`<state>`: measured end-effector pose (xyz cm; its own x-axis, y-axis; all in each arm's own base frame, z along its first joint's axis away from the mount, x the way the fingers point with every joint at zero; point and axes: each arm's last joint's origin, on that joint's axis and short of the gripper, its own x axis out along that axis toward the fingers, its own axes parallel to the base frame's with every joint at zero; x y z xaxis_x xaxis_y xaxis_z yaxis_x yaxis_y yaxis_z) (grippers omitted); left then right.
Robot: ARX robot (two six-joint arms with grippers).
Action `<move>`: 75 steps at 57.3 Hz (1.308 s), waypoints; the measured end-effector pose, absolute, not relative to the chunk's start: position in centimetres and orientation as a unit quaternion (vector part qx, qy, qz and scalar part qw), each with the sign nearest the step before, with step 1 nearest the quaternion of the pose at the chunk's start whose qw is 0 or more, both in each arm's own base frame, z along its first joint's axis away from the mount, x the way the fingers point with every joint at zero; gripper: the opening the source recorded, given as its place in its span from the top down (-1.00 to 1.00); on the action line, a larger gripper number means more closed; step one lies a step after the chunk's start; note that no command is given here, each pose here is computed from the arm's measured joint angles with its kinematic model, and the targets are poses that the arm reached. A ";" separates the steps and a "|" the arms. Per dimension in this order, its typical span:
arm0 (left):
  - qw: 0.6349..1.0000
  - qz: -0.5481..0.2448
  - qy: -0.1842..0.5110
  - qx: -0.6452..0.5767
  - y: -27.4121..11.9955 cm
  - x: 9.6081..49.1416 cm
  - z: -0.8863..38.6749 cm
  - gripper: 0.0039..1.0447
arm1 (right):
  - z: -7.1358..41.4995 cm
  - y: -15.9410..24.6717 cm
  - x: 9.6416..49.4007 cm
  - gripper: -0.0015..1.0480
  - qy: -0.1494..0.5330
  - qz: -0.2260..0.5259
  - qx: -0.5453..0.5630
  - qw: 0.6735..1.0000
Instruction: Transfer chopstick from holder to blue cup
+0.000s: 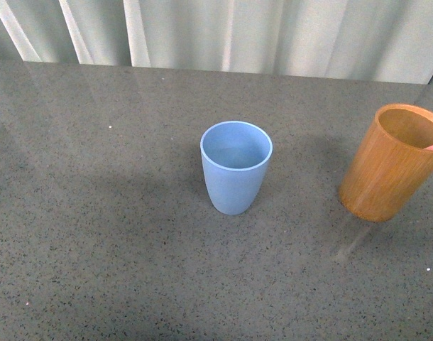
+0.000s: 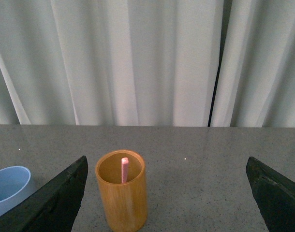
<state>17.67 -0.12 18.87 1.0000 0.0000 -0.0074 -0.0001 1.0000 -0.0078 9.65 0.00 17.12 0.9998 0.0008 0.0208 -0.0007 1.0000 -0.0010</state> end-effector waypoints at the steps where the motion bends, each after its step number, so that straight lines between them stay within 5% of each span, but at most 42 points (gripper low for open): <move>1: 1.000 0.003 0.004 -0.004 0.0 17.4 18.7 0.94 | 17.1 0.0 9.7 -0.81 -0.010 0.000 0.000 1.000; 12: 1.000 0.000 0.004 -0.004 0.0 15.5 17.9 0.94 | 17.1 0.0 9.7 -0.81 -0.010 0.000 0.000 1.000; 18: 1.000 -0.001 0.005 -0.004 0.0 14.8 17.6 0.94 | 16.3 -0.2 10.2 -0.81 0.149 0.023 -0.005 0.989; 23: 1.000 -0.001 0.003 -0.004 0.0 14.4 17.5 0.94 | 15.0 -0.5 11.2 -0.81 0.197 0.041 -0.007 0.979; 65: 1.000 -0.001 -0.011 -0.004 0.0 11.9 17.3 0.94 | 12.7 -1.6 20.7 -0.81 0.138 0.128 -0.111 0.976; 75: 1.000 -0.001 -0.011 -0.003 0.0 11.5 17.3 0.94 | 11.8 -1.2 22.1 -0.35 0.134 0.147 -0.117 0.973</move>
